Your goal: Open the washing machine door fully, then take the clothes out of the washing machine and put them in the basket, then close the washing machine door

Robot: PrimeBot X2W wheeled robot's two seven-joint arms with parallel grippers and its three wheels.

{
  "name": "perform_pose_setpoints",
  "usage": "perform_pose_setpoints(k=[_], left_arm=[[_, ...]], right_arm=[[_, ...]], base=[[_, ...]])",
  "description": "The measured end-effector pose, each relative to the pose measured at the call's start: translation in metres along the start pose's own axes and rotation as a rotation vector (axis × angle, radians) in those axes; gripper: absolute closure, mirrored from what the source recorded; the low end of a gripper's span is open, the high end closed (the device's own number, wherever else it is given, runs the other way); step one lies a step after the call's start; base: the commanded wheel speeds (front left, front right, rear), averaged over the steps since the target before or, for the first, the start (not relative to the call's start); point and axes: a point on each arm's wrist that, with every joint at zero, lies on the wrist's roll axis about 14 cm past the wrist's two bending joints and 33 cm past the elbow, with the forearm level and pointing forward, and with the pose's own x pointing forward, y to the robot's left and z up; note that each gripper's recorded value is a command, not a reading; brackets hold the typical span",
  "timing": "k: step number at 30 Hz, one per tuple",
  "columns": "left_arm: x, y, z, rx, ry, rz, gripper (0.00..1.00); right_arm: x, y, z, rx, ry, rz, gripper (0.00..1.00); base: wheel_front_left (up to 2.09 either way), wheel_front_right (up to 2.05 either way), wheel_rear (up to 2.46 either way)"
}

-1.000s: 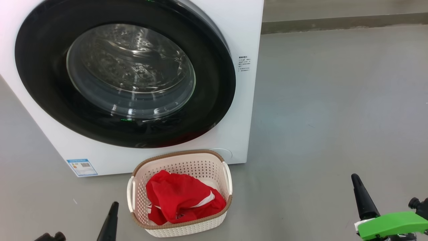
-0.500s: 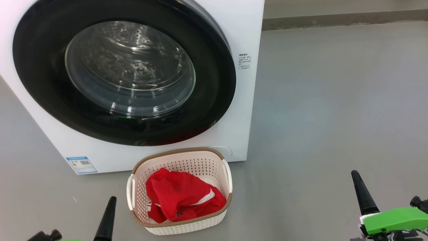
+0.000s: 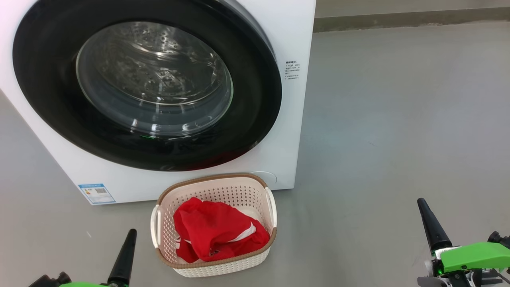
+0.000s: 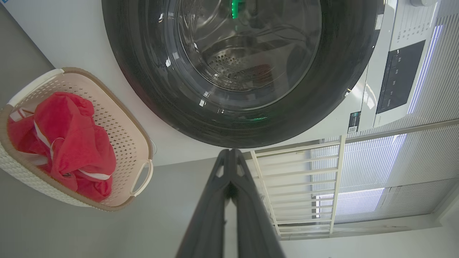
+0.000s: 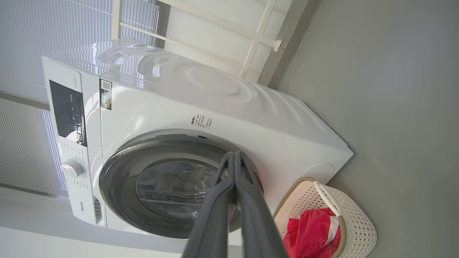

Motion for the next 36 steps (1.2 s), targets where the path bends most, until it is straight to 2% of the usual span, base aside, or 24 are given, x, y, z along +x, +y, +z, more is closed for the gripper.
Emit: perform_pose_setpoints(k=[20, 36], left_arm=[[0.009, -0.007, 0.006, -0.213, -0.001, -0.04, 1.0], [0.009, -0.006, 0.005, -0.218, 0.0, -0.039, 1.0]], right_arm=[[0.012, 0.01, 0.0, 0.228, 0.021, 0.034, 1.0], [0.013, 0.012, 0.0, 0.233, 0.02, 0.039, 1.0]], base=[[0.0, 0.0, 0.0], [0.0, 0.0, 0.0]])
